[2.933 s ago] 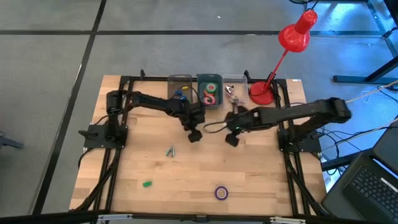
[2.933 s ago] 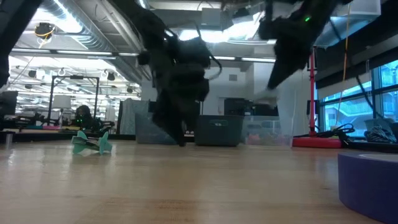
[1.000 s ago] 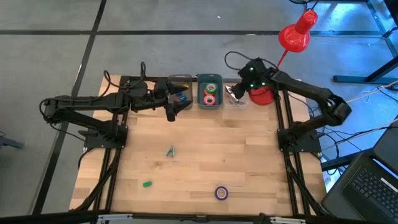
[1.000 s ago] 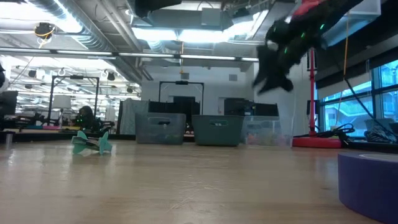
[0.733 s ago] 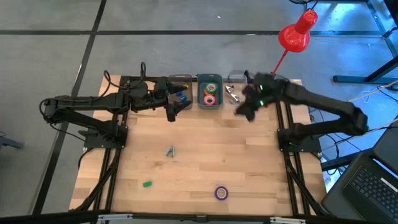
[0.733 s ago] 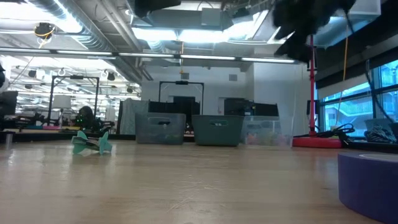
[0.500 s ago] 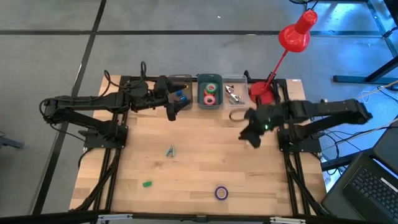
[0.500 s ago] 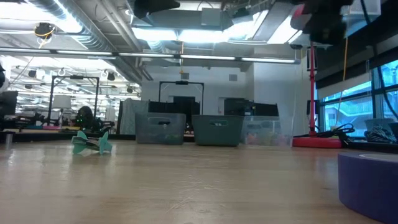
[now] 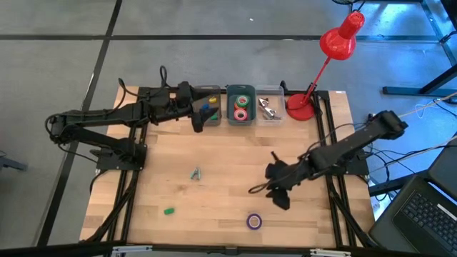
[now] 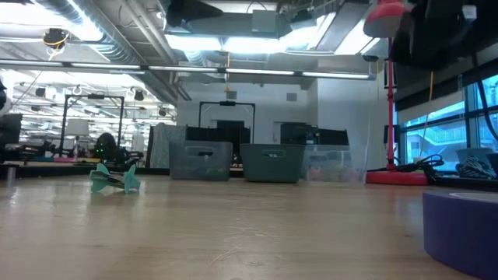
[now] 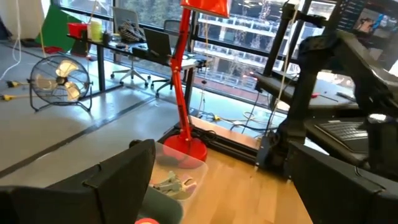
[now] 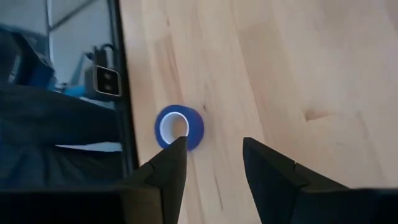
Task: Pick and place Stapler, Stapler remover, tape
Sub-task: Put the violet tape into the green bin, then put the green stapler into the black bin
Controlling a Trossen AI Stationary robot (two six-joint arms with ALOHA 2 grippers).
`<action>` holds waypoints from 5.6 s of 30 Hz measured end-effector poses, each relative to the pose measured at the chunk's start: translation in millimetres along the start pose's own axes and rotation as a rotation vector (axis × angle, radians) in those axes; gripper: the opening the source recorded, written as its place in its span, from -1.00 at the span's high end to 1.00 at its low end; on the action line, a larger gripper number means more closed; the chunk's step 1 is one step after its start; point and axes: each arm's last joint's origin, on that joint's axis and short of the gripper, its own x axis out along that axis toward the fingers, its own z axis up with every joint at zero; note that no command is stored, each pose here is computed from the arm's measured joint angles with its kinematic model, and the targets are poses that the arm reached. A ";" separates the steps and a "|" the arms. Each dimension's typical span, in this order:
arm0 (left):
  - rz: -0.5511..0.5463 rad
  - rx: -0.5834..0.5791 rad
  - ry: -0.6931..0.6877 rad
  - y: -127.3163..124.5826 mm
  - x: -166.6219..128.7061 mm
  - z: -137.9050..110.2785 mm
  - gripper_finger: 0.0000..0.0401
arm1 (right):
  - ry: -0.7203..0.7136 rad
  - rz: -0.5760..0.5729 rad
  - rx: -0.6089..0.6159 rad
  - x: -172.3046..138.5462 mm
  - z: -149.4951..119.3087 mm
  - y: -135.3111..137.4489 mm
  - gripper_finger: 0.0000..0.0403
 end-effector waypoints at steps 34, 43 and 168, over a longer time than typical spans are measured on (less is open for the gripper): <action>0.013 -0.010 -0.002 3.2 0.6 0.5 -0.75 | 0.132 0.007 0.015 139.9 -32.3 6.4 0.22; 0.013 -0.010 -0.002 3.2 0.6 0.5 -0.75 | 0.126 -0.022 0.060 151.6 -36.9 3.9 0.29; -0.148 -0.119 1.276 -114.8 -54.7 -157.0 -0.75 | -0.048 -0.585 0.286 -139.3 112.6 -166.4 -0.01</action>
